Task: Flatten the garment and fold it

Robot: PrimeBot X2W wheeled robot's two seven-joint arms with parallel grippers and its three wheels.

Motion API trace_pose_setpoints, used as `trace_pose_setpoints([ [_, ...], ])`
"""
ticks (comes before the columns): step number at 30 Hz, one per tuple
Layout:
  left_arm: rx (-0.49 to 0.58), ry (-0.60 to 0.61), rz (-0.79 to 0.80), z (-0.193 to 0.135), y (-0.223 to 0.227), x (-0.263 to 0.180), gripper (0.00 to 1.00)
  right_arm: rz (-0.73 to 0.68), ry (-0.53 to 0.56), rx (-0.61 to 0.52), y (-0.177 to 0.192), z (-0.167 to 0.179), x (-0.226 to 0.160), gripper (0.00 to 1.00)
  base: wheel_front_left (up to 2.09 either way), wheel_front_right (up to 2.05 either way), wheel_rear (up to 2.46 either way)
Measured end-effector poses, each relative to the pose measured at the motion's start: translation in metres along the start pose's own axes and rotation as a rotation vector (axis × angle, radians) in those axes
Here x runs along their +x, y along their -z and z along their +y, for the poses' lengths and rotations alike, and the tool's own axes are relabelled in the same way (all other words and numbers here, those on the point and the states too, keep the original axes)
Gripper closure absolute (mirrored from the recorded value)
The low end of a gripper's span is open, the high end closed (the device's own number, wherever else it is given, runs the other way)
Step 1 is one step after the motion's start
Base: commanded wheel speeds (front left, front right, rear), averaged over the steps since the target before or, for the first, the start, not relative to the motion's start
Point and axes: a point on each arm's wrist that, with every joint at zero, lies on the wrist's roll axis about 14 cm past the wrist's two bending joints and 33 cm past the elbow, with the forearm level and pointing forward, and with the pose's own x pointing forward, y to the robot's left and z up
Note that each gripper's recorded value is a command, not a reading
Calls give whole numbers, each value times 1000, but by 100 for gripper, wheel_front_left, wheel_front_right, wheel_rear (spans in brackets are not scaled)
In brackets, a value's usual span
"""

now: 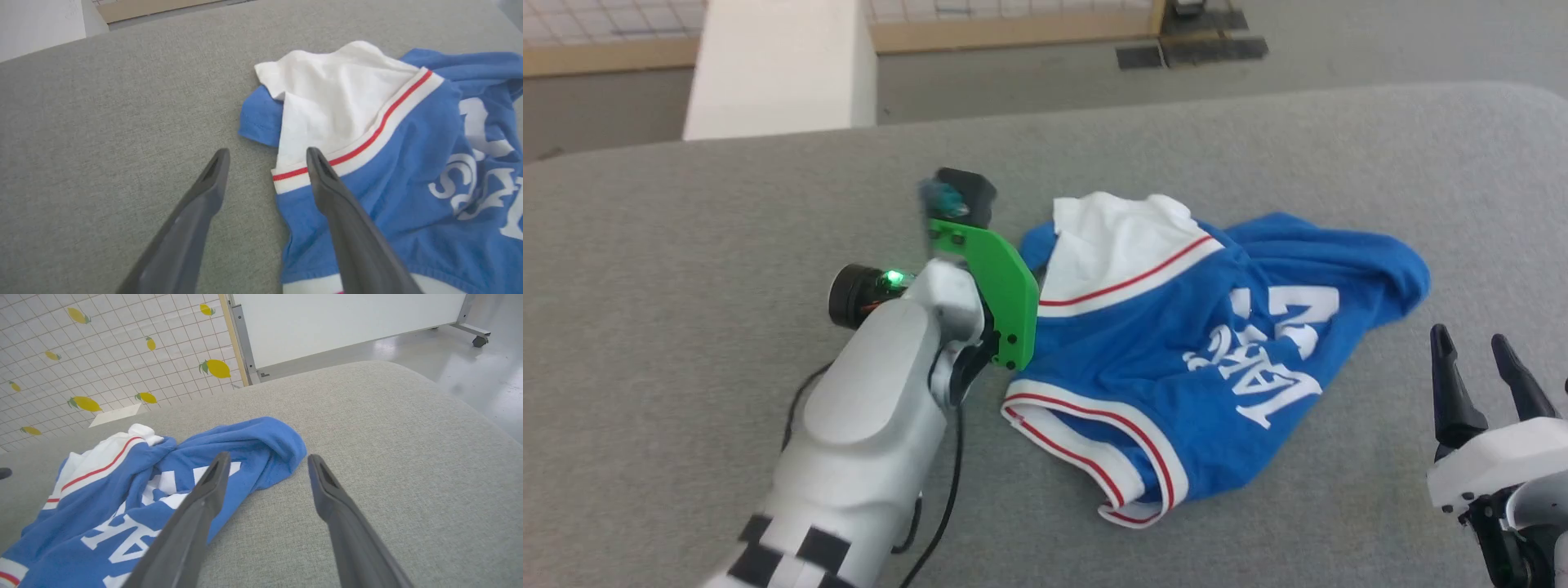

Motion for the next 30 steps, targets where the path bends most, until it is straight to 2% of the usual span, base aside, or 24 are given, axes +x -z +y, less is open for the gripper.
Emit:
trace_pose_setpoints([
  [3, 39, -18, 211, 3, 33, 16, 0, 17, 20, -3, 6, -6, 2, 0, 0, 0, 0],
  [6, 58, 5, 333, -4, 56, 25, 0, 19, 50, -7, 9, -15, 3, 0, 0, 0, 0],
  [11, 43, 66, 404, -18, 71, 37, 0, 36, 100, -14, 17, -32, 2, 0, 0, 0, 0],
  [12, 38, 76, 411, -20, 74, 39, 16, 42, 108, -15, 18, -34, 2, 0, 0, 0, 0],
  [13, 36, 89, 410, -22, 74, 40, 78, 45, 114, -15, 19, -36, 1, 0, 0, 0, 0],
  [14, 21, 101, 395, -24, 72, 41, 78, 46, 117, -16, 20, -37, 1, 0, 0, 0, 0],
  [15, 10, 112, 383, -26, 71, 41, 100, 48, 119, -18, 21, -38, 1, 0, 0, 0, 0],
  [19, -82, 143, 279, -33, 58, 38, 100, 49, 108, -22, 21, -34, 3, 0, 0, 0, 0],
  [22, -238, 150, 97, -27, 23, 31, 100, 43, 90, -23, 20, -28, 5, 0, 0, 0, 0],
  [26, -358, 81, -206, 7, -41, 3, 100, 36, 50, -27, 17, -14, 9, 0, 0, 0, 0],
  [30, -420, -95, -322, 69, -41, -41, 100, 39, -11, -25, 17, 6, 14, 0, 0, 0, 0],
])
